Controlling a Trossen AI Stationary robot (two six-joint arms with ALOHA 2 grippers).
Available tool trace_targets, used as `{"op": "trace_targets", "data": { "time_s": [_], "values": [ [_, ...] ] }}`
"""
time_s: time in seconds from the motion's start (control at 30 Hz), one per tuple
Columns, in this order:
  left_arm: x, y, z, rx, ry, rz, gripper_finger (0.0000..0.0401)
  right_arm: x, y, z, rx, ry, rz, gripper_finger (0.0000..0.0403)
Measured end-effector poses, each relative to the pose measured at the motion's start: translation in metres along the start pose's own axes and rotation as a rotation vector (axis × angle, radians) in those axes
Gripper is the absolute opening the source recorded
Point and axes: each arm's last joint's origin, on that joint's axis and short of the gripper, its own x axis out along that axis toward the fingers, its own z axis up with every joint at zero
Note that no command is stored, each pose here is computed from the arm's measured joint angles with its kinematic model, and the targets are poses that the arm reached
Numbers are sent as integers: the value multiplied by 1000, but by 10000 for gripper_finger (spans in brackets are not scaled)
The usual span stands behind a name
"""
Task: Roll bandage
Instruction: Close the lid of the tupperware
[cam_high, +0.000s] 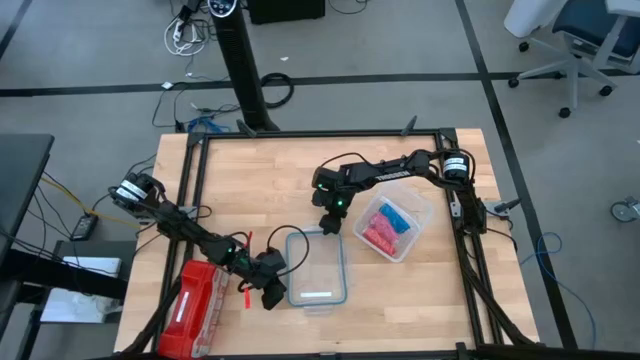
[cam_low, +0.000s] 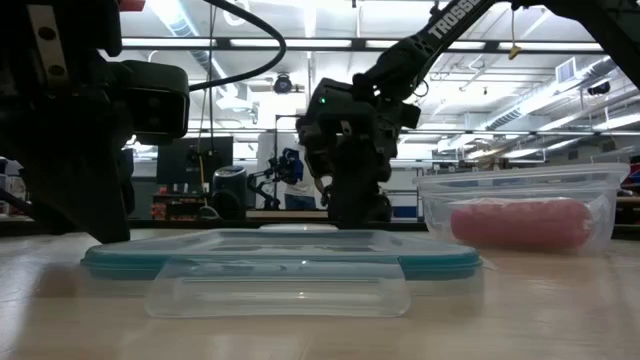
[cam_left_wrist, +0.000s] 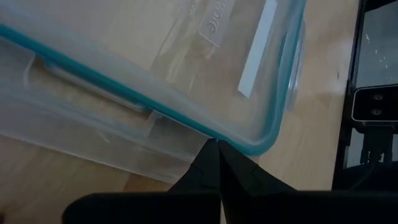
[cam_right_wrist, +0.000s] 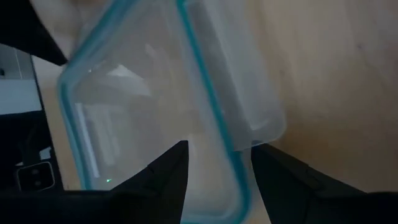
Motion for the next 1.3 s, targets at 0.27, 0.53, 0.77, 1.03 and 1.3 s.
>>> {"op": "trace_targets", "data": {
  "time_s": [0.27,0.53,0.77,1.03,1.3],
  "values": [
    [0,4,5,-9,-14,19,0,-7,11,18,-73,-105,-30,178],
    [0,4,5,-8,-27,31,0,-8,10,20,-77,-120,-20,178],
    [0,4,5,-8,-40,37,0,-9,16,30,-117,-200,48,170],
    [0,5,6,-9,-61,48,0,-10,20,35,-170,-252,75,157],
    [0,5,6,-12,-71,52,0,-9,25,36,-211,-269,81,135]
  ]
}}
